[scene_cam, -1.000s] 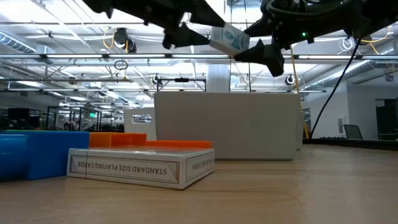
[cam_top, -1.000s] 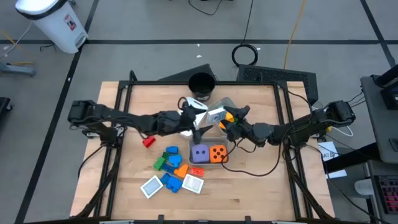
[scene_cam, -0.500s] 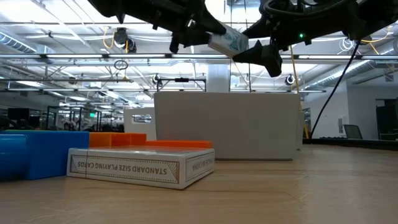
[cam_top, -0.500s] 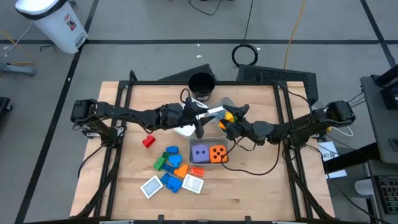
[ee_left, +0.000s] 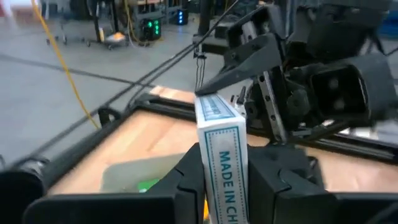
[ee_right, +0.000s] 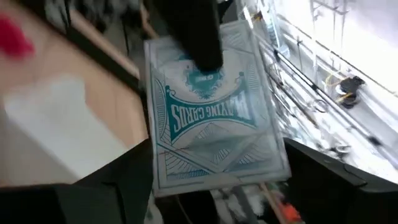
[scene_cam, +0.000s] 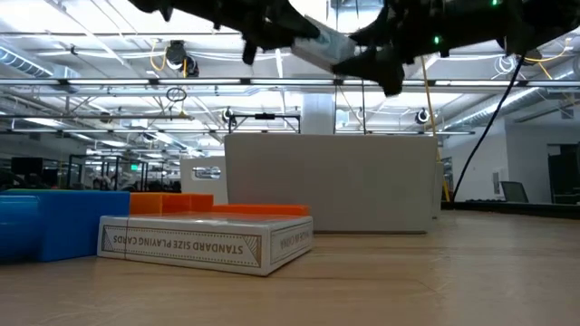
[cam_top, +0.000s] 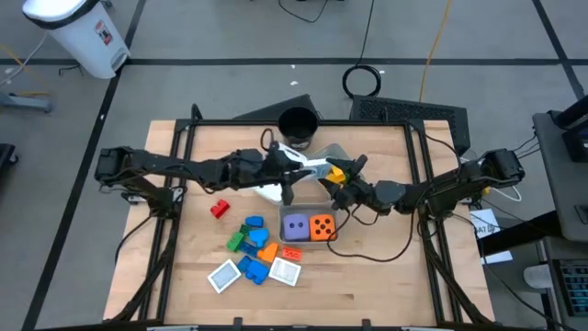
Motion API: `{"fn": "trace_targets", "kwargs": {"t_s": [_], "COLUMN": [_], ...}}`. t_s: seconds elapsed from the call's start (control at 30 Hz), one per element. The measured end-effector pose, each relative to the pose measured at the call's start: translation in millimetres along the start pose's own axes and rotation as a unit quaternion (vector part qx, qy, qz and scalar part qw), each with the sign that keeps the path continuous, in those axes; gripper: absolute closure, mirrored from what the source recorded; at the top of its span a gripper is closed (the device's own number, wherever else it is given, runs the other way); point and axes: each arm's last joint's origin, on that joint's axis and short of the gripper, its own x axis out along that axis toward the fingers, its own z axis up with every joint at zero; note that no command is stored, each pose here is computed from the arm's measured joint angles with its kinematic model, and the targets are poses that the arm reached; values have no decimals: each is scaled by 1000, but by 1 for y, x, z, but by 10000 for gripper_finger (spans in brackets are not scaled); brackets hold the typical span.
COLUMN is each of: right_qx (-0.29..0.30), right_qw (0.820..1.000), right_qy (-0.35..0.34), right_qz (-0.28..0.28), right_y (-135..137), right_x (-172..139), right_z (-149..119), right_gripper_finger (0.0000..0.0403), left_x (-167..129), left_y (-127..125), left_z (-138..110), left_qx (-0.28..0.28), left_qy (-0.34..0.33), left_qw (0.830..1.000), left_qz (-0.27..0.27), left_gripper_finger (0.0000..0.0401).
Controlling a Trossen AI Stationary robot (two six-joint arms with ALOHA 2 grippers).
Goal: Pick & Place Toys
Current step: Put the blue deck of cards into the white bin
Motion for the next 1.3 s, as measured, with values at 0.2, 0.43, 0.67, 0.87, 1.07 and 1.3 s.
{"fn": "trace_targets", "kwargs": {"t_s": [0.2,0.43,0.67,0.87,1.07,1.3], "right_qx": [115,164,302,356,337,334], "right_qw": [993,985,939,897,905,906], "right_qy": [-25,-42,-109,-160,-149,-148], "right_qz": [10,24,126,208,215,215], "right_y": [-6,-21,-48,-58,-53,-53], "right_x": [-4,-15,-34,-42,-41,-41], "right_z": [2,8,17,20,18,17], "right_gripper_finger": [122,121,138,158,172,181], "left_x": [-35,-49,-35,-8,16,29], "left_y": [17,18,19,19,26,25], "left_z": [30,4,-36,-75,-109,-121], "left_qx": [38,183,367,531,580,588], "left_qy": [-25,143,293,368,412,400], "left_qw": [988,959,877,763,703,702], "left_qz": [144,161,100,15,22,32], "left_gripper_finger": [329,329,329,329,322,303]}}
